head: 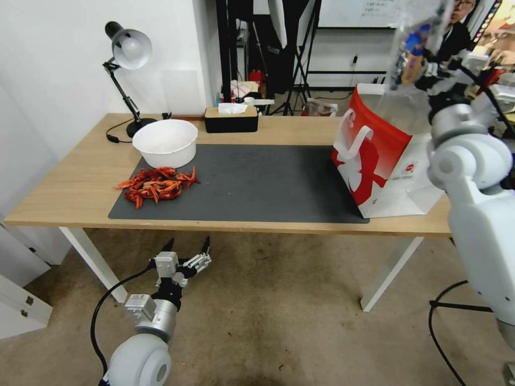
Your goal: Close the takeout container lid, then place the container into the takeout bag.
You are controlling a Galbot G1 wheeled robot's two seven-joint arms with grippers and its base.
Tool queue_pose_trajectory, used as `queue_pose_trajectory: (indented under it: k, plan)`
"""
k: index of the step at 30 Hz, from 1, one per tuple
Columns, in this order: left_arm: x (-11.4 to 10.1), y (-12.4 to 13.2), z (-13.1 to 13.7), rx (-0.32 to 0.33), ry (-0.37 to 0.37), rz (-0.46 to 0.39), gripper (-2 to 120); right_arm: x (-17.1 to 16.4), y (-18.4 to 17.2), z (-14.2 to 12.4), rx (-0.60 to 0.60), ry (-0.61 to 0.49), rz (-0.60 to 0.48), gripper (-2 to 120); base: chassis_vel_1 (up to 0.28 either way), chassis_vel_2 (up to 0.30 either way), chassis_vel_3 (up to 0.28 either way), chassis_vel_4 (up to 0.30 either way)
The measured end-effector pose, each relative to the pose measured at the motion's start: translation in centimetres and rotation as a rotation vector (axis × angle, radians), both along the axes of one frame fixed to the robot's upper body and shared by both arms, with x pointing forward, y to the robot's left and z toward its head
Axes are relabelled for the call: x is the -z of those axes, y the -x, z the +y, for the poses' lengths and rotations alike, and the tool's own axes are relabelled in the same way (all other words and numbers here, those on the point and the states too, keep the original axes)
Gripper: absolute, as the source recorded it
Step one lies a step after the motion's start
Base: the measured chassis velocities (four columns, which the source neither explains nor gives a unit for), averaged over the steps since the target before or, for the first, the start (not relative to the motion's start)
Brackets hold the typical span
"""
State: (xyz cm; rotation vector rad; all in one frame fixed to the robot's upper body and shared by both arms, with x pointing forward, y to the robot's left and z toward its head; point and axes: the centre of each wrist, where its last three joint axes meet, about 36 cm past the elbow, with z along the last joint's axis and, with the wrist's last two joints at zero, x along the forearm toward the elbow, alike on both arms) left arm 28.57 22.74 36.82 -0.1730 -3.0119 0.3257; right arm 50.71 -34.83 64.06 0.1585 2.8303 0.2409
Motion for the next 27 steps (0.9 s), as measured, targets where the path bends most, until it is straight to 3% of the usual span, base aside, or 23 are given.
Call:
queue_pose_trajectory:
  k: [4,7,27]
  plan:
    - [0.0,-0.1,-0.1,0.001,-0.002,0.004,100,0.6,0.8,-0.1,0.02,-0.025,0.032,0,0.0,0.0,0.0,0.0]
    - [0.0,-0.1,-0.2,0.002,-0.001,0.006,100,1.1,1.0,-0.1,0.031,-0.045,0.045,7,0.0,0.0,0.0,0.0]
    - [-0.3,-0.4,-0.1,-0.004,-0.005,0.005,100,1.9,1.7,0.7,0.001,-0.056,0.065,80,0.0,0.0,0.0,0.0]
